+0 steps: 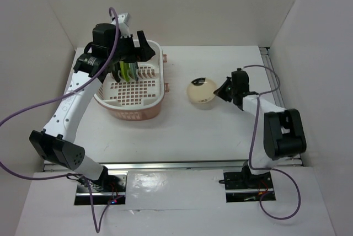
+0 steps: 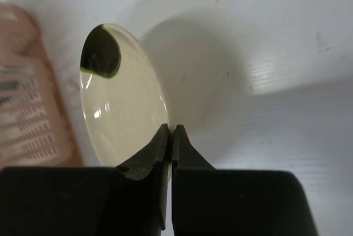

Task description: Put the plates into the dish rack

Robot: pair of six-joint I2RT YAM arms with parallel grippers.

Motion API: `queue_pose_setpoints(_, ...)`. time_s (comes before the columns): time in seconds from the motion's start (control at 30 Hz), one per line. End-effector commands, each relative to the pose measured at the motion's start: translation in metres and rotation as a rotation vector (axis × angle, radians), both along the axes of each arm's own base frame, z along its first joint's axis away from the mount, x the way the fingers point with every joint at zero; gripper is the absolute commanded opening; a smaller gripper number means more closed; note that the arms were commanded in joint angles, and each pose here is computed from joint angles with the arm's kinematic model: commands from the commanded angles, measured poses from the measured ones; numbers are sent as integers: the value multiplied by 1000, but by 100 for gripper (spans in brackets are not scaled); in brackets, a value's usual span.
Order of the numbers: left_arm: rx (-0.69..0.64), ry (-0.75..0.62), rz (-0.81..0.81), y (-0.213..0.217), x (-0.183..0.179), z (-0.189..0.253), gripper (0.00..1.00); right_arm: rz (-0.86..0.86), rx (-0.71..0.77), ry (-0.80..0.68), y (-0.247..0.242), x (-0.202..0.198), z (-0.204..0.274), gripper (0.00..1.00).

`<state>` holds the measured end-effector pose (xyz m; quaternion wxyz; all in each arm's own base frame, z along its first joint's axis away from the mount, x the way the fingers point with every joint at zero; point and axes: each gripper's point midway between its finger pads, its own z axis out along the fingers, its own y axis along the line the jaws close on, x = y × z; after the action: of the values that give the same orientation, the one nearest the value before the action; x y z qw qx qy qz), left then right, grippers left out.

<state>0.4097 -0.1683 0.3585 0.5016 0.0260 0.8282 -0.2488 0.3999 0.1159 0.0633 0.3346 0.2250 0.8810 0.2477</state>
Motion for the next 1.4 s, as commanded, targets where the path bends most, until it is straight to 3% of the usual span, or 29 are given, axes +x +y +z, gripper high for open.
queue_pose_setpoints(0.0, -58, -25, -44, -12, 6, 9, 100, -246, -68, -226, -41, 27, 93, 0)
queue_pose_setpoints(0.07, -74, -29, -58, -16, 8, 12, 100, -299, -85, -267, -47, 28, 116, 0)
queue_pose_setpoints(0.17, -96, 22, -95, -27, 14, -4, 100, -238, -58, -353, -35, 26, 147, 0)
queue_pose_setpoints(0.3, -97, 53, -138, -43, 16, -16, 100, 158, 122, -551, 30, 18, 192, 0)
queue_pose_setpoints(0.4, -105, 66, -175, -53, 17, -22, 100, 369, 206, -598, 69, 1, 203, 0)
queue_pose_setpoints(0.5, -106, 79, -195, -61, 19, -29, 100, 497, 256, -640, 95, -8, 215, 0)
queue_pose_setpoints(0.67, -102, 78, -196, -65, 20, -30, 96, 561, 284, -691, 110, -11, 235, 0)
queue_pose_setpoints(0.83, -98, 96, -195, -66, 22, -38, 76, 579, 317, -708, 117, -10, 241, 0)
queue_pose_setpoints(0.97, -98, 96, -195, -66, 22, -38, 36, 564, 331, -715, 116, -9, 245, 0)
queue_pose_setpoints(1.23, -114, 112, -240, -74, 20, -43, 38, 548, 351, -716, 117, -3, 247, 0)
queue_pose_setpoints(1.33, -120, 114, -253, -76, 22, -45, 5, 549, 350, -727, 117, -3, 249, 0)
queue_pose_setpoints(1.37, -121, 105, -254, -76, 22, -41, 0, 548, 351, -717, 118, -1, 245, 0)
